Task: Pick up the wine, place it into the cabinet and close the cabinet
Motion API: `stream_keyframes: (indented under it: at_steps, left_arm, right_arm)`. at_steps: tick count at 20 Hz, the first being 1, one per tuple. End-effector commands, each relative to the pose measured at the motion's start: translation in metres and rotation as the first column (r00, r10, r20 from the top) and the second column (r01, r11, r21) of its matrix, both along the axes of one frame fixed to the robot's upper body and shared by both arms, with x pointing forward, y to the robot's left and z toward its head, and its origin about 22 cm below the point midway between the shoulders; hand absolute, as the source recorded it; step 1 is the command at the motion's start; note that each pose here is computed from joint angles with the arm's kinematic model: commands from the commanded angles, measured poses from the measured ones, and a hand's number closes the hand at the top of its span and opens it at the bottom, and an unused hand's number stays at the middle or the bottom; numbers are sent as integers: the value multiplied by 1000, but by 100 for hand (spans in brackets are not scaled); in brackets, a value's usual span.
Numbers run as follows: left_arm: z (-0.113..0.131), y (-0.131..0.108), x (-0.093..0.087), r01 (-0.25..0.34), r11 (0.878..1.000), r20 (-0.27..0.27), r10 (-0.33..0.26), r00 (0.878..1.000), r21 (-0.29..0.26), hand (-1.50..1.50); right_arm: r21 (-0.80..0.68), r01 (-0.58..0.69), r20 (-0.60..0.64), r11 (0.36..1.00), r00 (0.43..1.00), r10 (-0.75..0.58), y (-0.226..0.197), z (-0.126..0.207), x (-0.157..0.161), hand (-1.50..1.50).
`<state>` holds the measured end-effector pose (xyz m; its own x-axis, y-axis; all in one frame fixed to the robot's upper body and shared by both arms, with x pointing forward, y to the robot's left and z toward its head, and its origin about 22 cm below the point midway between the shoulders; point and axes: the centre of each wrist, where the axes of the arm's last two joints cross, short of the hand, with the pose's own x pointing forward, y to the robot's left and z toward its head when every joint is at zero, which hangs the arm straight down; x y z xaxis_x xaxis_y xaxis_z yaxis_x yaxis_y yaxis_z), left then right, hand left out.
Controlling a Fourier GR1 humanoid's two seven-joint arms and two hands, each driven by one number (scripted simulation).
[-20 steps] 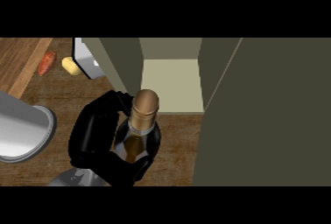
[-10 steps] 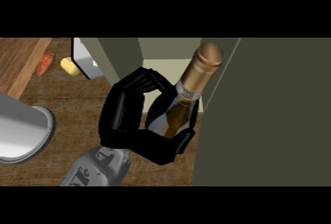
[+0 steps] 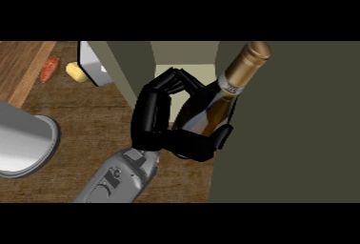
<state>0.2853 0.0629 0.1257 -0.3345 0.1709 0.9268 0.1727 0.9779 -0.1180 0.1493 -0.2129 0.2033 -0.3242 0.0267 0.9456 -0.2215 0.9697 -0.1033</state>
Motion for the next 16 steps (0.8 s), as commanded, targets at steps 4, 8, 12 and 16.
stream_keyframes:
  at_steps: [4,8,12,16]
  left_arm:
    - [-27,7,13,-38,999,-5,38,999,-13,150]
    - [-27,0,15,-38,998,-22,37,999,-49,150]
    - [-34,6,21,-64,995,-49,61,997,-77,150]
    - [-68,-2,7,-64,998,-58,63,996,-19,150]
  right_arm:
    - [29,-40,41,999,998,39,-9,8,-25,-150]
    - [34,-31,45,999,999,29,-7,13,-18,-150]
    - [10,-23,41,1000,999,23,-12,21,-25,-150]
    - [39,-8,54,999,999,6,-7,23,-28,-150]
